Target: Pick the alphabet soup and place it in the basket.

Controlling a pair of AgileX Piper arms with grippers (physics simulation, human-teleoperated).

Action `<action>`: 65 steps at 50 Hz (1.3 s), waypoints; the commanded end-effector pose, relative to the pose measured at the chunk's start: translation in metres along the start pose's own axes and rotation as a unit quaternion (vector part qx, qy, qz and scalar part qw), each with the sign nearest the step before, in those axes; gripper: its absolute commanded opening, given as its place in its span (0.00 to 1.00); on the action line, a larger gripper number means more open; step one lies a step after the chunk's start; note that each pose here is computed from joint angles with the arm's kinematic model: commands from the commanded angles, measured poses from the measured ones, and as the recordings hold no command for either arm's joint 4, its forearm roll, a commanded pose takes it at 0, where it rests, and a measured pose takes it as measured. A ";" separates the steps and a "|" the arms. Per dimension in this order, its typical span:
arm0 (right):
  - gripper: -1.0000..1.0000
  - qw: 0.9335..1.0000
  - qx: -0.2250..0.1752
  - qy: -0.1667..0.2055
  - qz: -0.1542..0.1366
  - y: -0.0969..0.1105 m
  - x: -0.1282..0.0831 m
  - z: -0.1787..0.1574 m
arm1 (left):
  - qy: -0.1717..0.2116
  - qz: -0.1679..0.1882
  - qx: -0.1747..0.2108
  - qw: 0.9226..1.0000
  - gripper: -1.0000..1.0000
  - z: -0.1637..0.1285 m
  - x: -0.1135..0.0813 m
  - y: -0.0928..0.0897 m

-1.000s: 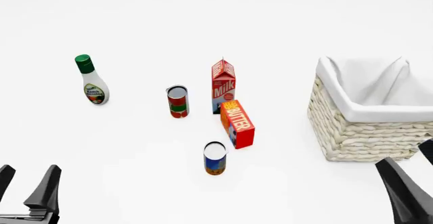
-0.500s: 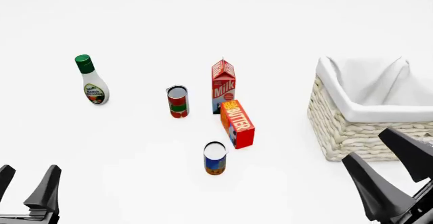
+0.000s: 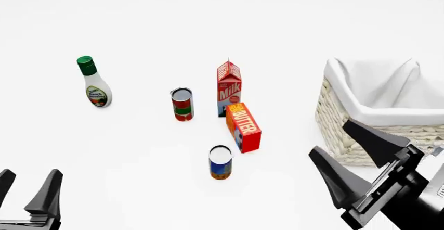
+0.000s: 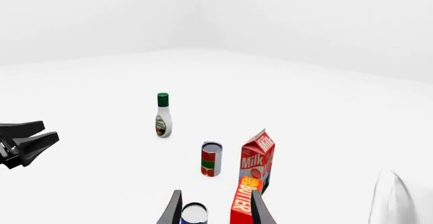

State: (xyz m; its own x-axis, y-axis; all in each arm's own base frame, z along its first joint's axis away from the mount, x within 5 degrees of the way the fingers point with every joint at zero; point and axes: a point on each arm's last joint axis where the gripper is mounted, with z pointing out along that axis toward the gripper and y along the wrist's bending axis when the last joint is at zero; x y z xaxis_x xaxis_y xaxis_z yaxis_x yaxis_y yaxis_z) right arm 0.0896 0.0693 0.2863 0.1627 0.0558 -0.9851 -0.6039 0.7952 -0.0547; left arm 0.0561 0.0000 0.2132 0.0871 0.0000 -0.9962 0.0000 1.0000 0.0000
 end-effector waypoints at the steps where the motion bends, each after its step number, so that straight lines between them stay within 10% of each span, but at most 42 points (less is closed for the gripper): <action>1: 1.00 1.000 -0.024 0.010 0.000 0.007 0.008 0.023 | 0.000 0.000 0.000 1.000 1.00 0.000 0.000 0.000; 29: 1.00 0.996 -0.078 0.034 0.007 0.031 0.031 0.074 | 0.000 0.000 0.000 1.000 1.00 0.000 0.000 0.000; 65: 1.00 0.995 -0.054 0.077 0.025 0.029 0.080 0.112 | 0.000 0.000 0.000 1.000 1.00 0.000 0.000 0.000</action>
State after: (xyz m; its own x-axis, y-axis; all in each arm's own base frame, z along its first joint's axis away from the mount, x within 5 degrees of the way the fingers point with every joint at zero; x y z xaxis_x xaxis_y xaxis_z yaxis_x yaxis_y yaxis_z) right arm 0.1629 0.1592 0.2341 0.0345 -0.0004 -0.9994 -0.6982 0.7155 -0.0244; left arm 0.0561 0.0000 0.2132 0.0871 0.0000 -0.9962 0.0000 1.0000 0.0000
